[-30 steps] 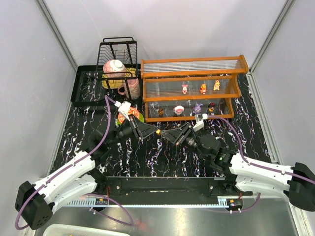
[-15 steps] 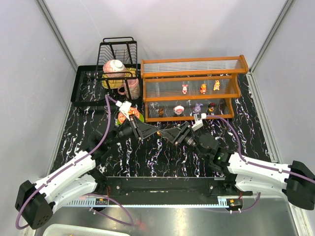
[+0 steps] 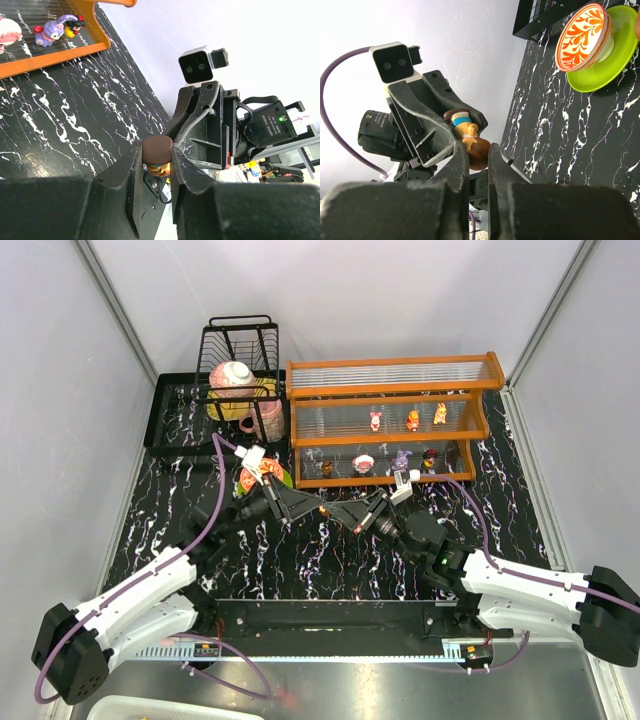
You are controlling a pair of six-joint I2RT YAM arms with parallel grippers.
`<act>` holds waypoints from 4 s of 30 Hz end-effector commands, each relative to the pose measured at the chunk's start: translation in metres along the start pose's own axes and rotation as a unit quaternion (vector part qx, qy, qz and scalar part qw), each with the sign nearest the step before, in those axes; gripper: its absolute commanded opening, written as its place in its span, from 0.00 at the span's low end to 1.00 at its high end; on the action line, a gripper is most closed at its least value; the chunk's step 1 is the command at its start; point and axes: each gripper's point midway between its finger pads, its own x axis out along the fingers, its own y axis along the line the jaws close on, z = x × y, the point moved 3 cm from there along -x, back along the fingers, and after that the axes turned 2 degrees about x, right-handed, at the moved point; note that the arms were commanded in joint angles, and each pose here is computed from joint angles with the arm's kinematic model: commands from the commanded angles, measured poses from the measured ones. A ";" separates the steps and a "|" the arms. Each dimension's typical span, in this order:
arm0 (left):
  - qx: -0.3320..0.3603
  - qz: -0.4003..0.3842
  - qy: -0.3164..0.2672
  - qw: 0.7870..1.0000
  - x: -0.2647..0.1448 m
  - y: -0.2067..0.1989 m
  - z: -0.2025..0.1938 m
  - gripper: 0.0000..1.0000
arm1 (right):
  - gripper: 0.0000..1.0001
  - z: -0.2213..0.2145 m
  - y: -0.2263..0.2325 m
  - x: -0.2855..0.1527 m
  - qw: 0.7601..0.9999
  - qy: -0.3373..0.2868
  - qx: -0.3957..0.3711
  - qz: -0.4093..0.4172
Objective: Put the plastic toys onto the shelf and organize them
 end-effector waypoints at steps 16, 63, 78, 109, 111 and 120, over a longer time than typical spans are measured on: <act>0.004 -0.024 -0.010 1.000 -0.004 -0.008 0.003 0.81 | 0.00 0.015 0.011 -0.006 1.000 -0.021 -0.011 0.008; 0.004 0.229 0.059 0.972 -0.059 0.067 -0.037 0.99 | 0.60 -0.193 -0.067 -0.154 0.813 0.417 -0.273 -0.301; 0.012 0.193 0.078 0.978 -0.047 0.066 -0.042 0.99 | 0.58 -0.226 -0.093 -0.171 0.816 0.343 -0.291 -0.363; 0.004 0.194 0.067 0.979 -0.047 0.074 -0.047 0.99 | 0.51 -0.236 -0.129 -0.161 0.788 0.389 -0.296 -0.375; 0.003 0.192 0.066 0.979 -0.047 0.074 -0.047 0.99 | 0.53 -0.237 -0.126 -0.162 0.786 0.397 -0.295 -0.371; 0.001 0.195 0.068 0.978 -0.046 0.077 -0.049 0.99 | 0.51 -0.238 -0.127 -0.169 0.776 0.415 -0.292 -0.375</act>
